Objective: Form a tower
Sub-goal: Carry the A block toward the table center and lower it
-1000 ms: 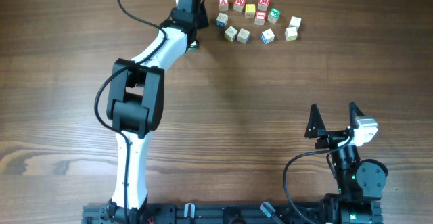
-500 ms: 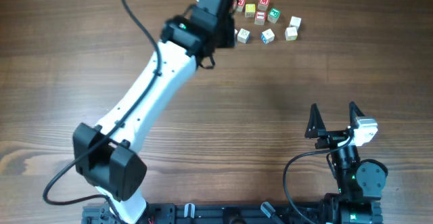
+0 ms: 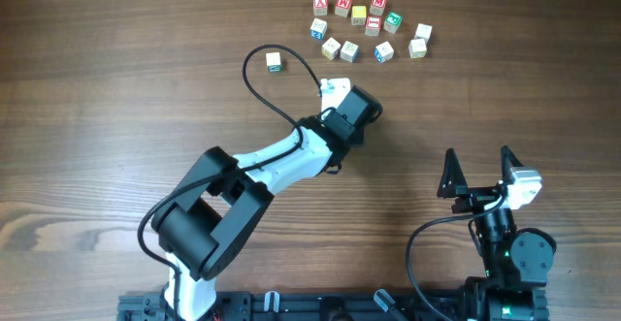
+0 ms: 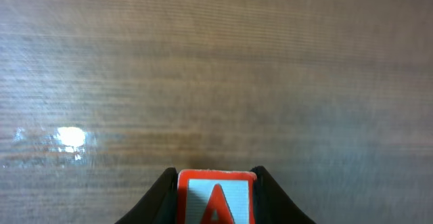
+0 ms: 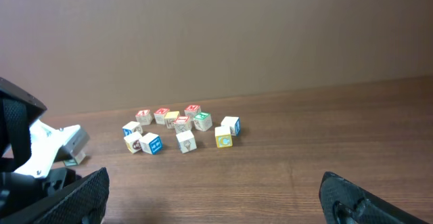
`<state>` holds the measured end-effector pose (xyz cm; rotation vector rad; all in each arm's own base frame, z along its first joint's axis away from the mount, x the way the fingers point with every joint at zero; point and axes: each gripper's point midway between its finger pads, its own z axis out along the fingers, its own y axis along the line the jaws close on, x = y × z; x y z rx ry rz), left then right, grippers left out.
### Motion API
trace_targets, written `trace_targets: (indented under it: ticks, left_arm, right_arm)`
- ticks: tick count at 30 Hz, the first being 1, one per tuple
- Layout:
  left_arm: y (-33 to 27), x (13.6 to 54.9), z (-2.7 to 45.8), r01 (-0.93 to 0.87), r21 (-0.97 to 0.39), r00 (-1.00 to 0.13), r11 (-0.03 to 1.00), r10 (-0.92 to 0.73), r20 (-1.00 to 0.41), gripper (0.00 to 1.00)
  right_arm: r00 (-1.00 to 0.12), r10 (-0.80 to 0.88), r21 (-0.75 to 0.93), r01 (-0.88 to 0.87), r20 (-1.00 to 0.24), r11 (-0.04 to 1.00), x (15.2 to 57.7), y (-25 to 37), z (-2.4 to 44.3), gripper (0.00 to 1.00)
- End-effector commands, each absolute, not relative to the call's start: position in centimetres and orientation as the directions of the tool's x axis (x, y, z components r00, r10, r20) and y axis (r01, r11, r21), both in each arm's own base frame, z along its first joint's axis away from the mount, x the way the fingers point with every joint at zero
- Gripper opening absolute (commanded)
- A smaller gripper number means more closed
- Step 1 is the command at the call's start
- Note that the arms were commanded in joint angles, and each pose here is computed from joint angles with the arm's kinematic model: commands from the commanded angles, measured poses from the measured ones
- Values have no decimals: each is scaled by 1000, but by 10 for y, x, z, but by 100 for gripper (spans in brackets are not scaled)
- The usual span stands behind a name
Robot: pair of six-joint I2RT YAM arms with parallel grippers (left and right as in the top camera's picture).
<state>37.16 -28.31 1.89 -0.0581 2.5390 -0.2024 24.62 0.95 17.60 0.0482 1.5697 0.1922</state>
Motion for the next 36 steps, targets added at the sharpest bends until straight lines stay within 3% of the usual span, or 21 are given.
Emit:
trace_targets:
  ticks: [1, 12, 18, 24, 36]
  left_arm:
    - [-269, 389, 14, -100, -133, -764, 986, -162, -625, 21]
    - [-249, 413, -9, -148, -207, -788, 967, -242, -566, 23]
    - [-265, 409, -8, -27, -196, -808, 980, -136, -573, 24]
    - [-265, 409, -8, -25, -195, -809, 980, -135, -572, 36]
    - [-266, 408, -8, -2, -180, -809, 984, -107, -577, 32]
  right_arm:
    - [0, 158, 158, -71, -987, 985, 246, 5, 178, 100]
    - [0, 158, 158, -71, -987, 985, 246, 6, 178, 100]
    - [0, 158, 158, -71, -987, 985, 246, 6, 178, 100]
    - [0, 158, 158, -71, -987, 985, 246, 6, 178, 100]
    - [0, 158, 158, -71, -987, 985, 246, 6, 178, 100]
